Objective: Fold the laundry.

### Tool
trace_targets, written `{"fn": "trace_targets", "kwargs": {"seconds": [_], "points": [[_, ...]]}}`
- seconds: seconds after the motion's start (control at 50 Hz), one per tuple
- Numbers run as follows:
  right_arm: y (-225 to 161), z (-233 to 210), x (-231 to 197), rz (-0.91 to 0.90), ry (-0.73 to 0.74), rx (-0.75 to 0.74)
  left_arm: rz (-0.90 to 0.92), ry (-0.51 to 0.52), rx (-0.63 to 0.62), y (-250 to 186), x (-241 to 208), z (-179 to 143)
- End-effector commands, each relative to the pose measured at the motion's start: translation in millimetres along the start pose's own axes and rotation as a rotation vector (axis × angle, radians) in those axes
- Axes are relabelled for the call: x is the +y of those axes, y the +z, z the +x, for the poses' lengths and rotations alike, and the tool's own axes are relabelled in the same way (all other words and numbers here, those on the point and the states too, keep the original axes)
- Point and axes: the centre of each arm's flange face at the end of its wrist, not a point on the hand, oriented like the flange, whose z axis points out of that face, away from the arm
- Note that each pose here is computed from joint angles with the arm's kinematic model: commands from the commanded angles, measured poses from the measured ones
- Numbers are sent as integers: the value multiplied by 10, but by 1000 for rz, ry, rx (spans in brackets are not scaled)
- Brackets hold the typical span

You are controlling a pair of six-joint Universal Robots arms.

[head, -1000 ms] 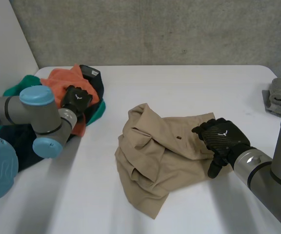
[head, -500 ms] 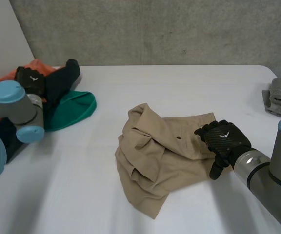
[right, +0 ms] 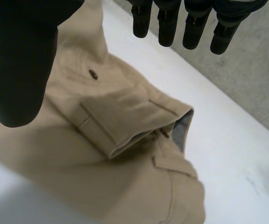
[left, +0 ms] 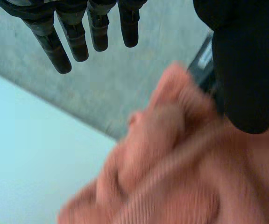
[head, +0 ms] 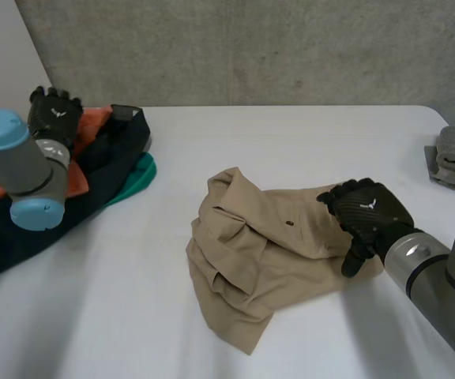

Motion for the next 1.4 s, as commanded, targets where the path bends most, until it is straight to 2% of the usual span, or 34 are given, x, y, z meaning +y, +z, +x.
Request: {"fn": "trace_targets", "kwargs": {"seconds": [0.02, 0.1, 0.24, 0.28, 0.34, 0.4, 0.5, 0.62, 0.76, 0.88, 1.0, 1.06, 1.14, 1.16, 1.22, 1.4], "points": [[-45, 84, -188, 56, -6, 27, 34, -139, 171, -586, -575, 47], [-45, 106, -235, 66, 0, 36, -2, -220, 287, -995, -803, 176], [-66, 88, -277, 48, 6, 22, -121, -451, 508, -1751, -1086, 499], [-41, 56, -231, 31, -1, 12, -151, -517, 570, -1966, -1161, 630], [45, 3, -111, -9, -2, -11, -168, -563, 639, -2193, -1237, 820], [129, -35, -16, -40, -5, -27, -164, -562, 662, -2274, -1261, 922], [298, -83, 94, -67, -8, -43, -135, -563, 595, -2121, -1188, 1198], [489, -172, 156, -34, -76, -52, -66, -558, 530, -1947, -1236, 1339], [642, -134, 113, 49, -125, -8, -46, -440, 542, -1898, -1179, 1503], [631, -48, 4, 74, -127, 13, -131, -372, 560, -1929, -1010, 1573], [408, 76, -299, 106, -227, 38, -127, -377, 468, -1884, -1126, 1371], [343, 166, -473, 140, -267, 68, -54, -420, 403, -1835, -1389, 1082], [156, 364, -925, 258, -293, 152, 31, -458, 354, -1843, -1692, 724], [16, 432, -1113, 302, -298, 183, 73, -475, 334, -1880, -1836, 554], [-209, 534, -1365, 351, -303, 224, 134, -495, 309, -1950, -2024, 318], [-957, 770, -2105, 545, -303, 336, 435, -573, 331, -2347, -2712, -507]]}}
